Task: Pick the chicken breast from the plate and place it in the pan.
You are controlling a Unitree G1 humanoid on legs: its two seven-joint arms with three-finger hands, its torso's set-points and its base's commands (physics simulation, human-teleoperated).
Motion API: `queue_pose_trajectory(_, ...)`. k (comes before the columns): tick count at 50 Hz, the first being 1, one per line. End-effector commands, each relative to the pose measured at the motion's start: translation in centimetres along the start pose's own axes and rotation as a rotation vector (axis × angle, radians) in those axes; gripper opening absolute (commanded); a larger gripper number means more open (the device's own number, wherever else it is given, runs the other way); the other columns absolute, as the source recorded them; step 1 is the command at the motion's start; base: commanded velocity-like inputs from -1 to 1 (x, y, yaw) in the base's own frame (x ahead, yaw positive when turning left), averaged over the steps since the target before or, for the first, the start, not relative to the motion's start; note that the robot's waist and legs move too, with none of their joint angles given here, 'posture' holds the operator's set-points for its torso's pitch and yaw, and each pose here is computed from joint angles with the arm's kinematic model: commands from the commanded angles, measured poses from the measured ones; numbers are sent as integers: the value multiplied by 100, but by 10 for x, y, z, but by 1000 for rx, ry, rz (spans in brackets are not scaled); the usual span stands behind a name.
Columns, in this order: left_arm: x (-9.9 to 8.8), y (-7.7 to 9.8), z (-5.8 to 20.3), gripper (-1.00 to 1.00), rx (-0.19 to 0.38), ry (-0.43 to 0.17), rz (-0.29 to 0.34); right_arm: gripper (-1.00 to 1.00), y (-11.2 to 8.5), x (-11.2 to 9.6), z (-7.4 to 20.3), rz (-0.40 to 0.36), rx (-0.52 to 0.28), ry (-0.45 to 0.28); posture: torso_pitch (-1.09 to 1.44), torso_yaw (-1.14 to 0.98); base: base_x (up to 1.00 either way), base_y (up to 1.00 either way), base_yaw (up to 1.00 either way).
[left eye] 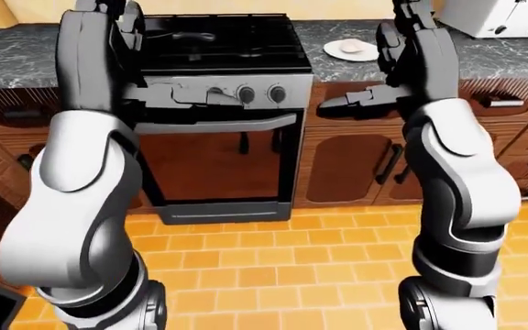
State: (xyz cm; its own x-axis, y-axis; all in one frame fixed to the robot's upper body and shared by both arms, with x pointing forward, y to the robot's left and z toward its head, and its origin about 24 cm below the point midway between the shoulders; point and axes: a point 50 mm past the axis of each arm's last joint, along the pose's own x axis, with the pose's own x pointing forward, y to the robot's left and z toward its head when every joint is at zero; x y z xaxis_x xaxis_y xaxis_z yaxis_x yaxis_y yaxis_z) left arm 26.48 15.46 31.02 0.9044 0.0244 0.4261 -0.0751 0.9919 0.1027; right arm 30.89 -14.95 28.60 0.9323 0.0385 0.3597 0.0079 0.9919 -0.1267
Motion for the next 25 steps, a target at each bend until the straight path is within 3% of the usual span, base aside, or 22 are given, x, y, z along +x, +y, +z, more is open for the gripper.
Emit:
queue_pose_trajectory(1,-2,2,17,100,-5,-97,10,100,-1,-1,22,-5,-6,-109,0,0,0,-71,0)
queue_pose_trajectory(11,-4,4,19,100,-12,-98,9,100,-1,-3,25,-3,-13,-114,0,0,0,-69,0)
queue_pose_trajectory(25,-8,-2,21,100,-25,-103,-10,100,2,-5,27,8,-12,-118,0,0,0,-6,0)
